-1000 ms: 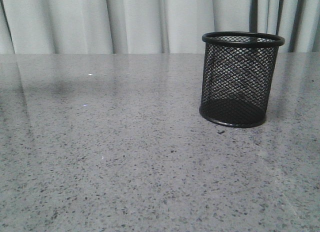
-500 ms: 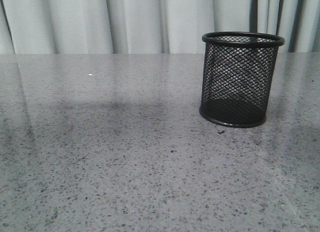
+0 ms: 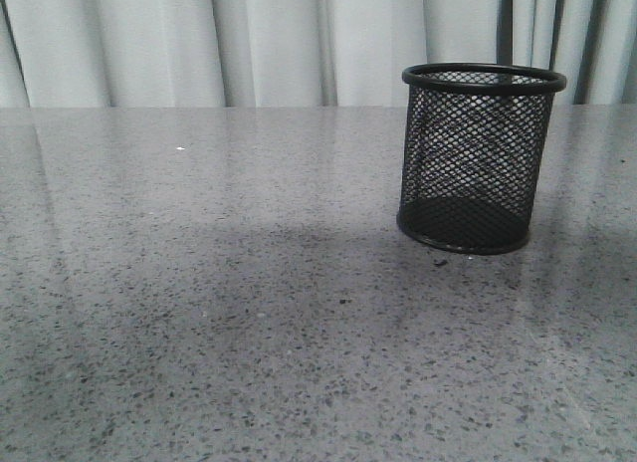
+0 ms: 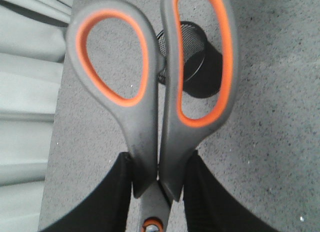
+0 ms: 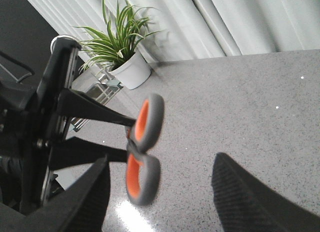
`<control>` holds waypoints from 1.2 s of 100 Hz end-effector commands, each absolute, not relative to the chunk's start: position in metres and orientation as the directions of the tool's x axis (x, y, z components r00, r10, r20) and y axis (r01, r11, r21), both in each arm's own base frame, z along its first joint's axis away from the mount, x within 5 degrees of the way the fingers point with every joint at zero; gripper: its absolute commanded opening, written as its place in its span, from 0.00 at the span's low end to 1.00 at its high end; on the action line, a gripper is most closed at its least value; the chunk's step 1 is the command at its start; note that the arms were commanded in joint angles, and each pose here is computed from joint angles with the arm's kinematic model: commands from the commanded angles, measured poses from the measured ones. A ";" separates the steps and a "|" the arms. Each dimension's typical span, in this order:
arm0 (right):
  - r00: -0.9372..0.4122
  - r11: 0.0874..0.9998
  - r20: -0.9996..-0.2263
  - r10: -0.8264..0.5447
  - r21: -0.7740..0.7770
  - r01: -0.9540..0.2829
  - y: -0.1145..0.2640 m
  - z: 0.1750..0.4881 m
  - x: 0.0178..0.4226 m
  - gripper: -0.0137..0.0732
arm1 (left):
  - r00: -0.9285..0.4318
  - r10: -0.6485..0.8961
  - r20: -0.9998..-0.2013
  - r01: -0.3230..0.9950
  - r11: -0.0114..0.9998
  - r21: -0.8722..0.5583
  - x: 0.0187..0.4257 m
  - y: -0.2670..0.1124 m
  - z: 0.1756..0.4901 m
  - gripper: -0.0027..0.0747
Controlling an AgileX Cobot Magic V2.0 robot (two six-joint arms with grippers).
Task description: Put scissors into bucket
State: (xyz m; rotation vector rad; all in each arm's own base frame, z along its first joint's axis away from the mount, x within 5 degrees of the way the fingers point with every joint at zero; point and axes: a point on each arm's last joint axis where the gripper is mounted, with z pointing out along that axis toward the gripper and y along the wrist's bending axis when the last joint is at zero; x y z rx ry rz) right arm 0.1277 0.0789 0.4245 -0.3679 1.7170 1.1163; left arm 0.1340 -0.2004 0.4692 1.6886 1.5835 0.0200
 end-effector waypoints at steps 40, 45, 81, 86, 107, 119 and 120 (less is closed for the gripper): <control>-0.406 0.495 -0.864 0.299 0.504 -0.708 0.079 0.439 0.126 0.61 | 0.343 0.697 -0.630 0.767 0.180 0.616 0.118 -0.241 0.491 0.01; -0.406 0.495 -0.864 0.299 0.504 -0.708 0.079 0.439 0.126 0.60 | 0.347 0.692 -0.633 0.767 0.180 0.616 0.118 -0.243 0.493 0.01; -0.374 0.510 -0.888 0.267 0.460 -0.727 0.079 0.438 0.126 0.09 | 0.347 0.687 -0.638 0.768 0.182 0.614 0.118 -0.244 0.495 0.03; -0.374 0.510 -0.888 0.267 0.460 -0.727 0.079 0.438 0.126 0.07 | 0.341 0.695 -0.633 0.771 0.178 0.611 0.118 -0.243 0.494 0.08; -0.369 0.518 -0.888 0.274 0.460 -0.722 0.078 0.438 0.127 0.08 | 0.314 0.712 -0.628 0.781 0.182 0.597 0.119 -0.241 0.493 0.47; -0.359 0.542 -0.895 0.265 0.446 -0.712 0.077 0.437 0.128 0.09 | 0.237 0.707 -0.666 0.782 0.268 0.563 0.128 -0.236 0.495 0.61; -0.357 0.545 -0.895 0.265 0.445 -0.711 0.077 0.437 0.128 0.09 | 0.218 0.703 -0.677 0.782 0.289 0.552 0.130 -0.234 0.495 0.61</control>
